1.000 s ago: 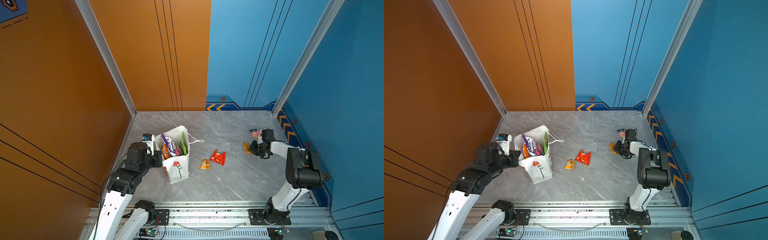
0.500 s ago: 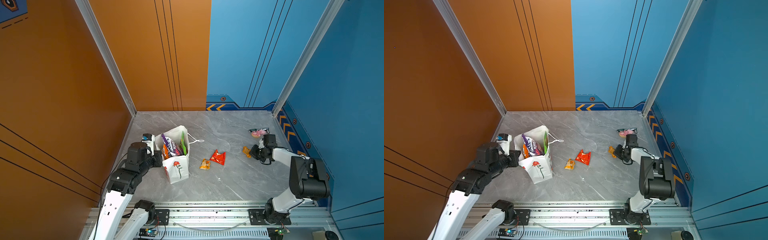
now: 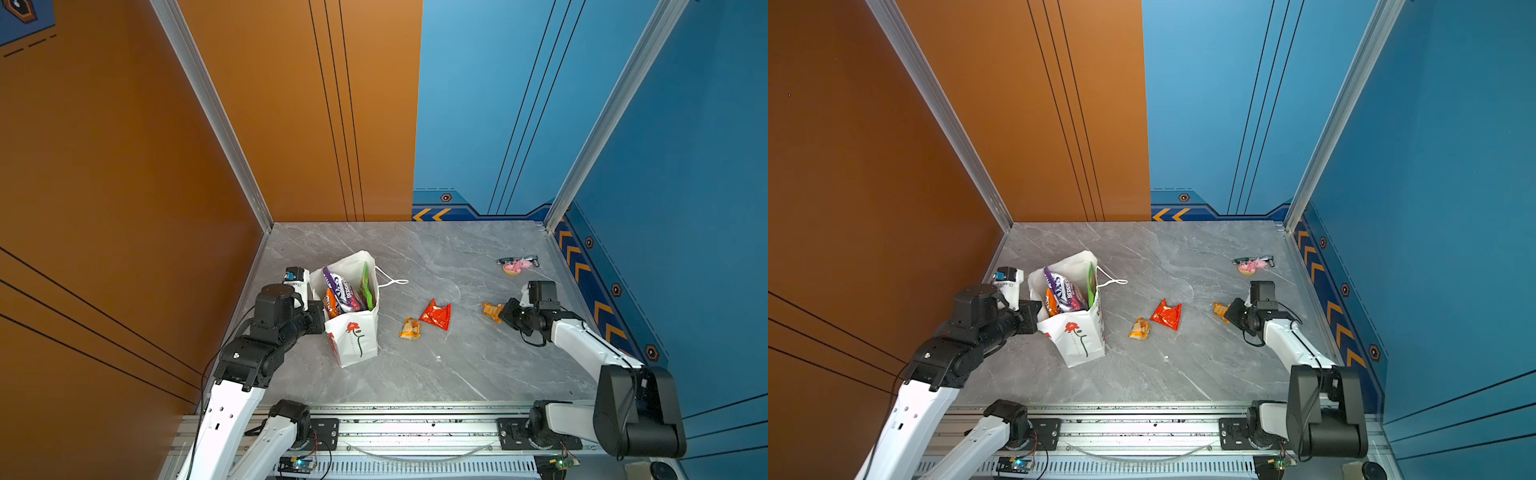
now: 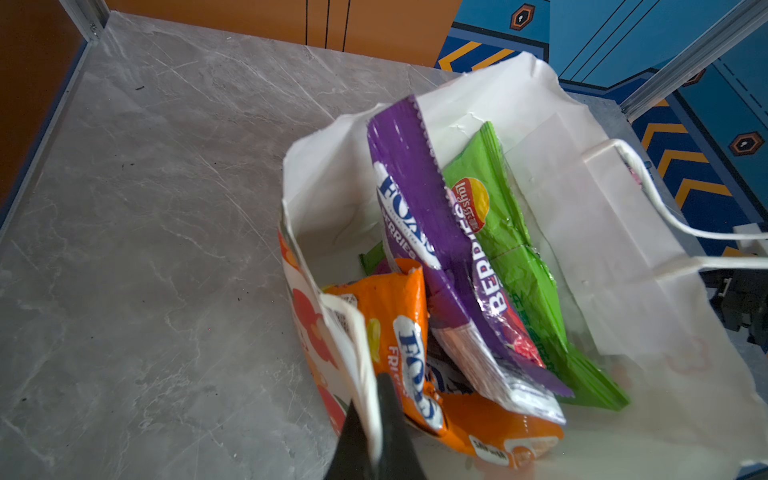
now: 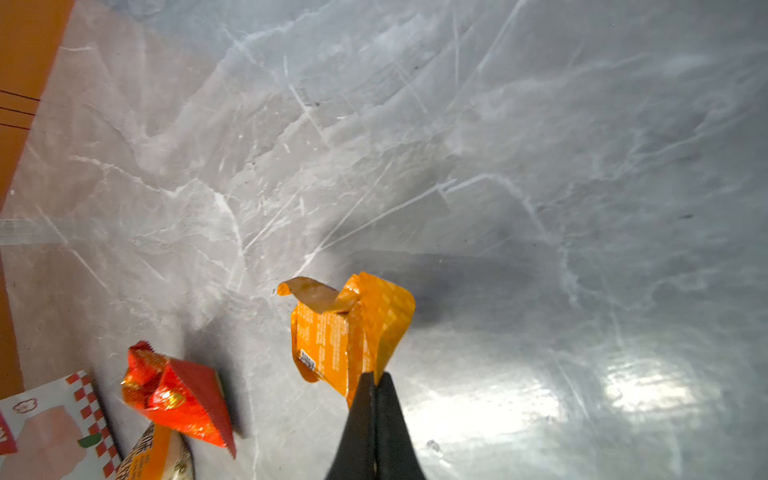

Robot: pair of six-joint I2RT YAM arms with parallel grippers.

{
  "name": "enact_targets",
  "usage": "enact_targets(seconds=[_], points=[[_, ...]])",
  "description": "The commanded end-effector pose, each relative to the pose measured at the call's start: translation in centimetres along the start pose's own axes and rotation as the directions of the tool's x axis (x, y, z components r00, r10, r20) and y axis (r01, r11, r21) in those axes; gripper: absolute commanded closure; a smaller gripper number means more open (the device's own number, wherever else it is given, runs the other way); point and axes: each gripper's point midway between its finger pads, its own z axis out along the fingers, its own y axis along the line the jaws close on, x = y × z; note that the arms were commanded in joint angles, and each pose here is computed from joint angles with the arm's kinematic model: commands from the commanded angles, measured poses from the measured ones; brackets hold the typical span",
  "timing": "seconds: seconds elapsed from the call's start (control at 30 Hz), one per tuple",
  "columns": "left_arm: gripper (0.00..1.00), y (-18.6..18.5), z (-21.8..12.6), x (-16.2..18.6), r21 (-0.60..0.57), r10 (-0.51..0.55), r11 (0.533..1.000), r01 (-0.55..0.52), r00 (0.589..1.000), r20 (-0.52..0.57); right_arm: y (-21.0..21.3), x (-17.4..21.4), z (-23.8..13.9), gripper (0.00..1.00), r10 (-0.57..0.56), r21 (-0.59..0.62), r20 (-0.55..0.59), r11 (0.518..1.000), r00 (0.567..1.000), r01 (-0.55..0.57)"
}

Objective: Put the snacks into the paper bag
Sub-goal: 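Lift the orange wrapper and carry it toward the paper bag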

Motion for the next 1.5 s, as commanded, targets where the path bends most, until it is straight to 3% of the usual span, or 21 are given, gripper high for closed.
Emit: enact_targets(seconds=[0.0,0.47,0.77,1.1,1.47], points=[[1.0,-0.4,-0.8,-3.2,0.013,0.016,1.0,-0.018,0.991,0.131,0.1,0.6,-1.8,1.0,0.005,0.039,0.015,0.999,1.0,-0.005],[1.0,-0.7,-1.2,-3.3,0.025,0.019,0.999,-0.023,0.99,0.143,6.9,1.5,-7.2,1.0,-0.115,-0.06,0.09,0.991,0.989,0.121],[1.0,-0.8,-1.3,-3.2,0.03,0.022,0.999,-0.026,0.989,0.146,14.5,0.3,-15.0,1.0,-0.236,-0.149,0.206,0.952,0.95,0.268],[1.0,-1.0,-1.5,-3.3,0.035,0.024,0.999,-0.03,0.988,0.153,24.4,0.0,-21.5,1.0,-0.389,-0.186,0.331,0.867,0.86,0.463],[1.0,-1.0,-1.7,-3.3,0.038,0.027,0.999,-0.033,0.987,0.158,33.9,3.9,-22.2,1.0,-0.589,-0.175,0.357,0.72,0.725,0.671]])
